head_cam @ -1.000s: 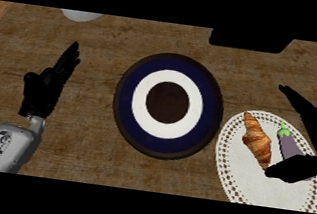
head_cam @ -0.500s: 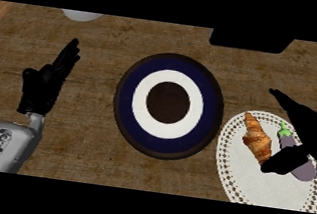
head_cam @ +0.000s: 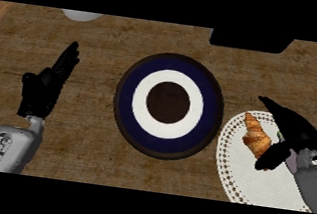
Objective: Pick the croissant from the placemat and place it in the plate
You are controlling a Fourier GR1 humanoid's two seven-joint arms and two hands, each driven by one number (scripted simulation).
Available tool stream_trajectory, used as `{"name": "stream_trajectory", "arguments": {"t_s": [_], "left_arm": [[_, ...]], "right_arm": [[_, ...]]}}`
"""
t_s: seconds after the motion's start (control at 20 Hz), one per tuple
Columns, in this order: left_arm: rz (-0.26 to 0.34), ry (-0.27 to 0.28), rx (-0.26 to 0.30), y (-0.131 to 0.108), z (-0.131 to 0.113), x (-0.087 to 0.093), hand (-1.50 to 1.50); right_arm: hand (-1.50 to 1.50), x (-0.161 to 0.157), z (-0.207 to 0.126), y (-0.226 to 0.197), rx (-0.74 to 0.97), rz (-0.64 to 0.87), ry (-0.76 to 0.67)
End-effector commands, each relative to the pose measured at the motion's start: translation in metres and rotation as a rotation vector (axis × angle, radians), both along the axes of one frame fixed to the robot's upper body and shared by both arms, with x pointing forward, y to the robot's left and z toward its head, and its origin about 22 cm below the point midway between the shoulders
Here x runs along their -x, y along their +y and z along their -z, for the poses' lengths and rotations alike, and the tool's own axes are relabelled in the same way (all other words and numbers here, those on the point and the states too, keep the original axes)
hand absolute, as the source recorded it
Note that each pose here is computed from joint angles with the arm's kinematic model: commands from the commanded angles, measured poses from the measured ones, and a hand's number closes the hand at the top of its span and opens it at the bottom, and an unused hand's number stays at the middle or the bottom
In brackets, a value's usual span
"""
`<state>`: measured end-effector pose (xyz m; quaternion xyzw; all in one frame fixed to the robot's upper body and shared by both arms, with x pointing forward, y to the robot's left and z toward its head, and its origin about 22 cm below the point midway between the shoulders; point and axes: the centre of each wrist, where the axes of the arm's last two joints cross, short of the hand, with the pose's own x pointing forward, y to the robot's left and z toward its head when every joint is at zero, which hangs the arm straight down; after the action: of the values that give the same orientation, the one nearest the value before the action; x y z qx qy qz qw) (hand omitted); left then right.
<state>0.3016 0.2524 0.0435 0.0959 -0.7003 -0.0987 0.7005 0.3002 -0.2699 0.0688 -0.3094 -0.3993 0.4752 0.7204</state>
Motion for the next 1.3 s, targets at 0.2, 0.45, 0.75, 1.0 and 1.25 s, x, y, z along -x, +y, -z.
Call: {"name": "stream_trajectory", "arguments": {"t_s": [0.2,0.45,0.75,1.0,1.25], "left_arm": [[0.001,-0.013,-0.004,0.004,0.008,-0.001,0.0],[0.002,-0.008,-0.003,0.005,0.014,-0.002,0.0],[-0.009,0.01,-0.001,-0.009,0.02,0.003,0.0],[0.01,-0.006,-0.014,0.004,-0.004,0.002,0.0],[-0.015,0.006,-0.013,0.012,0.009,0.002,0.0]], "right_arm": [[-1.5,-0.017,0.022,-0.003,0.02,0.014,0.056],[-1.5,-0.004,0.031,-0.01,0.031,0.02,0.057],[1.5,-0.001,0.052,-0.012,0.038,0.002,-0.061],[1.5,-0.013,0.057,-0.036,0.041,-0.02,-0.076],[1.5,-0.008,0.04,-0.02,0.012,-0.04,-0.194]]}}
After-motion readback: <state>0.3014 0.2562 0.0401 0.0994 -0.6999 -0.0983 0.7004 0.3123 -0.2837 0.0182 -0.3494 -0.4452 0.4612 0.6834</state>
